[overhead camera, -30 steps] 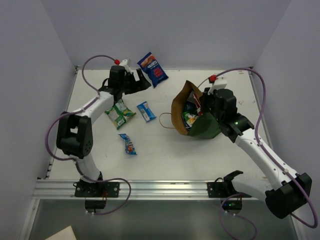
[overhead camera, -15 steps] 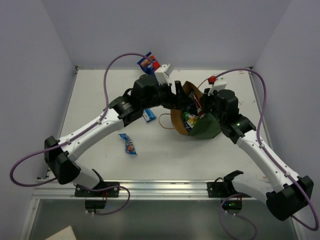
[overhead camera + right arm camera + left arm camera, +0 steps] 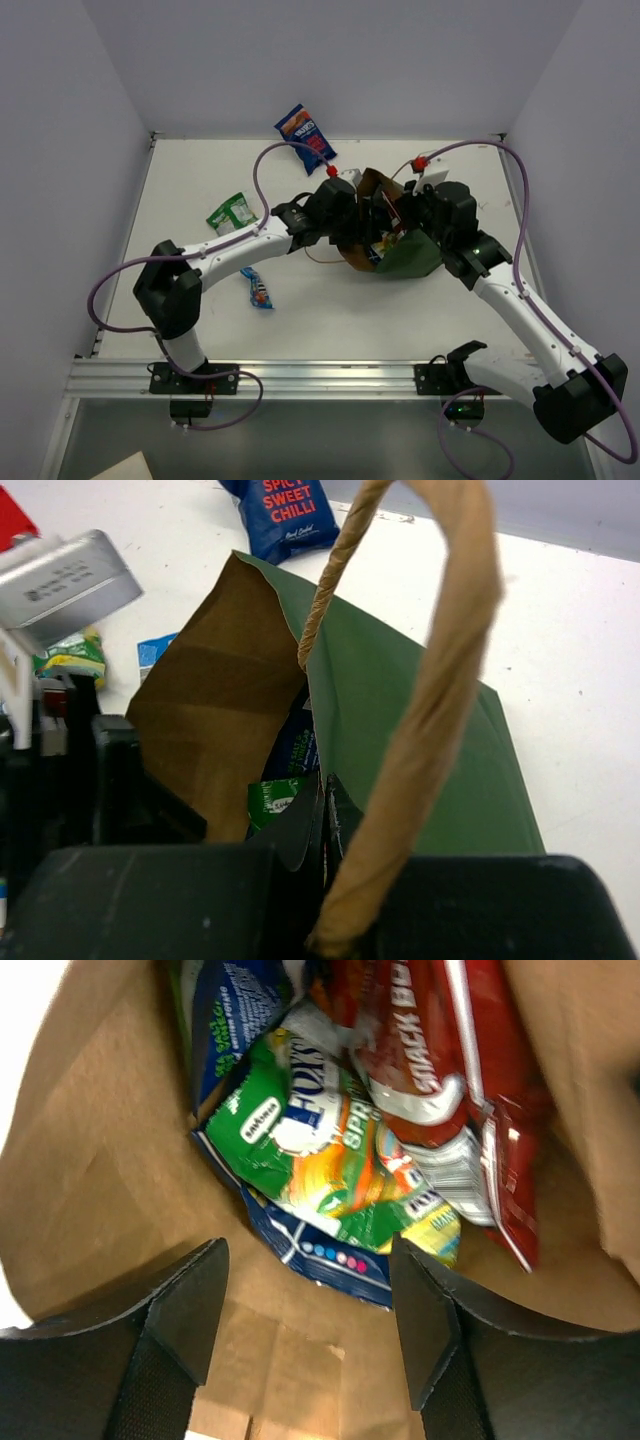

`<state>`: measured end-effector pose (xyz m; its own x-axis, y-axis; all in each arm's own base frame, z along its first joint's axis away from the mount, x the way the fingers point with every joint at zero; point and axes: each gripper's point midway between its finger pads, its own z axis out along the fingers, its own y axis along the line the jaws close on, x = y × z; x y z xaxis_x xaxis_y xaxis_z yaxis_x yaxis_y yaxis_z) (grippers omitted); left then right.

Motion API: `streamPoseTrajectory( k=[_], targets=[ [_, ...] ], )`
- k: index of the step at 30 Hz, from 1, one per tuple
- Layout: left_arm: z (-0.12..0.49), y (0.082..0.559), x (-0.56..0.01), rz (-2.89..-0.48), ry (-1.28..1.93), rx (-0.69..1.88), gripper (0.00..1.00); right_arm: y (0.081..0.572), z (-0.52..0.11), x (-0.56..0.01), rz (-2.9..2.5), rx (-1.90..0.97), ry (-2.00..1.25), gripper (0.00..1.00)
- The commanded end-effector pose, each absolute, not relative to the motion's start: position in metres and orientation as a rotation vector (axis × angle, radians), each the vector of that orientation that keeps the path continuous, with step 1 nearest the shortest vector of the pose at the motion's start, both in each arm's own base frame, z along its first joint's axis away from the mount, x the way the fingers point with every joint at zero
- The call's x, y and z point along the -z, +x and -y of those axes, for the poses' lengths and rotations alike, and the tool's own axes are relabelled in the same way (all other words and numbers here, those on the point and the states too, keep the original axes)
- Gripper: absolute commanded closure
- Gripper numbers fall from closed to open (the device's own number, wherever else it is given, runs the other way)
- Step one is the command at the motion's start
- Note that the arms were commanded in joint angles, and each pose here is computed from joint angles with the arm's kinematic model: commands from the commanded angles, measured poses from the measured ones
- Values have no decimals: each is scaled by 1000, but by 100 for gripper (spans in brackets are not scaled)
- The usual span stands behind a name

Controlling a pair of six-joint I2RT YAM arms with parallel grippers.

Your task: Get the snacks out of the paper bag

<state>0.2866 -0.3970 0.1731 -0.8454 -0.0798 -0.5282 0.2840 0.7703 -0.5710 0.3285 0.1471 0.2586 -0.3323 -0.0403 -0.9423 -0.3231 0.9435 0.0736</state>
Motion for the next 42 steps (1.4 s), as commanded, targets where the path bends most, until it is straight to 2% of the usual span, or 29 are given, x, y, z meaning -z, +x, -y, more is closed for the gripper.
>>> streamPoseTrajectory(
  k=[1,9,15,26,32,33,35,36,38,42],
  targets=[
    [406,304,-169,-2377,79,892,32,326,-148,-259,-1879,-298,-283,100],
    [417,322,-148,-2391,38,841,40,324,-149,-258,-1883,-312,-279,100],
    [420,333,-145,-2350,-7,833,52,322,-152,-252,-1898,-333,-282,100],
    [432,345,-141,-2289,-82,899,55,322,-162,-252,-1908,-390,-293,100],
    [436,349,-140,-2285,-77,899,74,322,-163,-253,-1914,-389,-299,100],
    [437,348,-139,-2289,-76,903,83,322,-163,-254,-1914,-388,-298,100],
    [437,348,-136,-2298,-73,896,88,322,-162,-254,-1912,-383,-296,100],
    [437,347,-136,-2300,-69,897,95,322,-162,-254,-1913,-382,-297,100],
    [435,348,-134,-2307,-69,880,99,322,-161,-254,-1913,-378,-294,100],
    [425,344,-142,-2308,-46,858,100,324,-156,-253,-1916,-347,-272,100]
  ],
)
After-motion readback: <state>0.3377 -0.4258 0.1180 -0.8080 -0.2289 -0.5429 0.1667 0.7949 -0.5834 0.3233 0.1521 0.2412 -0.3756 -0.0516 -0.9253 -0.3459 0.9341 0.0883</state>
